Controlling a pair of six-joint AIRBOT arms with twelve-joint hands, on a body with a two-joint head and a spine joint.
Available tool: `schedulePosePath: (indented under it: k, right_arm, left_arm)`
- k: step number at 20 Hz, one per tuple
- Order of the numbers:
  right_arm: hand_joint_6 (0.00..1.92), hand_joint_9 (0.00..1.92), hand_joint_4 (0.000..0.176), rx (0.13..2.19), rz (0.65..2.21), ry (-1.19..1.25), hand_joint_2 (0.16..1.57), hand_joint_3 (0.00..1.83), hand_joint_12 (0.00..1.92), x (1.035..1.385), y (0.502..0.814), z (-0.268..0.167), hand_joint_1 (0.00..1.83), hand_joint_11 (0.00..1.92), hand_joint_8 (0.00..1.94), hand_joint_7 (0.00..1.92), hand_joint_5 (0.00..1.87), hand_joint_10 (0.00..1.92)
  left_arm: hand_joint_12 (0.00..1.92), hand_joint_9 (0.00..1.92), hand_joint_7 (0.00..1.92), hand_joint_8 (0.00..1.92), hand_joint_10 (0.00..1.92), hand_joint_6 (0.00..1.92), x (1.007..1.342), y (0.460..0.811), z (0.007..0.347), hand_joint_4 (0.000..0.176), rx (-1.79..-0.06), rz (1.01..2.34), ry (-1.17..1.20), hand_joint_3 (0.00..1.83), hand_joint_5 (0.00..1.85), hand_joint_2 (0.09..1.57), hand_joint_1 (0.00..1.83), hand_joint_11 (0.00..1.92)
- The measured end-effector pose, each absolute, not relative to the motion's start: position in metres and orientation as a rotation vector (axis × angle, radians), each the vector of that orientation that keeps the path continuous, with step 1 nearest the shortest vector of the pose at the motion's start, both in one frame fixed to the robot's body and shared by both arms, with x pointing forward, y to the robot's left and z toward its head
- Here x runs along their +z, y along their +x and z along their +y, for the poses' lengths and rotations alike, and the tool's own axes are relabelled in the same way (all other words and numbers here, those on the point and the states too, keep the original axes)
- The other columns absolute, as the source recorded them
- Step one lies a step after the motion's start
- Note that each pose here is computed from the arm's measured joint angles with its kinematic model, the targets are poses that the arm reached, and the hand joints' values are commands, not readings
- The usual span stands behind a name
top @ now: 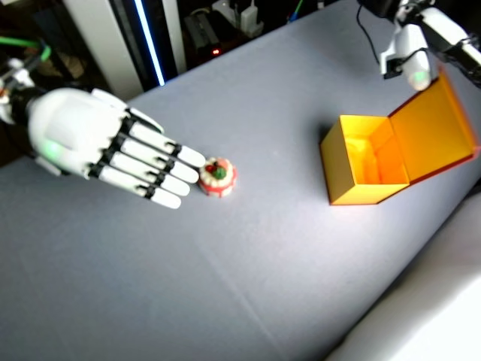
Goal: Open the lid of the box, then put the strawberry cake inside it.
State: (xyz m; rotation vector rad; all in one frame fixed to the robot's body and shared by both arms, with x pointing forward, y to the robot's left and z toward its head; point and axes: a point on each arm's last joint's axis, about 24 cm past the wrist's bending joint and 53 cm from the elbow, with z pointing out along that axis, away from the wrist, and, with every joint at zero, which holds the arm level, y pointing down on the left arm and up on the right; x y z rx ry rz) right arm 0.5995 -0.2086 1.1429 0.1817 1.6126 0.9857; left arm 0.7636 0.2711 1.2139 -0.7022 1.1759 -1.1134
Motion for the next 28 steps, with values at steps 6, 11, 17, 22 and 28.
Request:
schedulePosePath:
  k: [6, 11, 17, 22, 28]
  right_arm:
    - [0.0, 0.0, 0.0, 1.009, 1.616, 0.18, 1.32, 0.0, 0.0, 1.143, 0.598, -0.205, 0.62, 0.0, 0.0, 0.0, 0.0, 0.0]
    - [0.0, 0.0, 0.0, 1.053, 1.618, 0.132, 1.28, 0.0, 0.0, 1.148, 0.596, -0.192, 0.65, 0.0, 0.0, 0.0, 0.0, 0.0]
    - [0.0, 0.02, 0.0, 1.061, 1.667, 0.079, 1.2, 0.0, 0.02, 1.138, 0.619, -0.166, 0.75, 0.03, 0.0, 0.01, 0.0, 0.01]
    - [0.01, 0.11, 0.0, 1.05, 1.739, 0.088, 1.08, 0.0, 0.94, 1.113, 0.636, -0.15, 0.97, 0.0, 0.01, 0.06, 0.07, 0.04]
    - [0.17, 0.44, 0.0, 1.031, 1.804, 0.103, 1.16, 0.0, 1.67, 1.091, 0.654, -0.136, 1.16, 0.18, 0.46, 0.55, 0.34, 0.96]
  left_arm:
    - [0.0, 0.0, 0.0, 0.0, 0.0, 0.0, 1.216, 0.735, 0.259, 0.176, -1.056, 1.249, -0.526, 0.0, 0.0, 1.31, 0.66, 0.0]
    - [0.0, 0.0, 0.0, 0.0, 0.0, 0.0, 1.22, 0.696, 0.21, 0.145, -1.124, 1.299, -0.287, 0.0, 0.01, 1.34, 0.82, 0.0]
    - [0.02, 0.0, 0.0, 0.0, 0.0, 0.02, 1.2, 0.647, 0.176, 0.075, -1.123, 1.45, -0.035, 0.0, 0.07, 1.36, 0.95, 0.03]
    - [0.04, 0.0, 0.0, 0.0, 0.0, 0.02, 1.198, 0.62, 0.17, 0.004, -1.081, 1.517, 0.102, 0.0, 0.09, 1.36, 0.76, 0.0]
    - [0.0, 0.0, 0.0, 0.0, 0.0, 0.0, 1.187, 0.61, 0.159, 0.016, -1.09, 1.565, 0.151, 0.01, 0.1, 1.39, 0.64, 0.0]
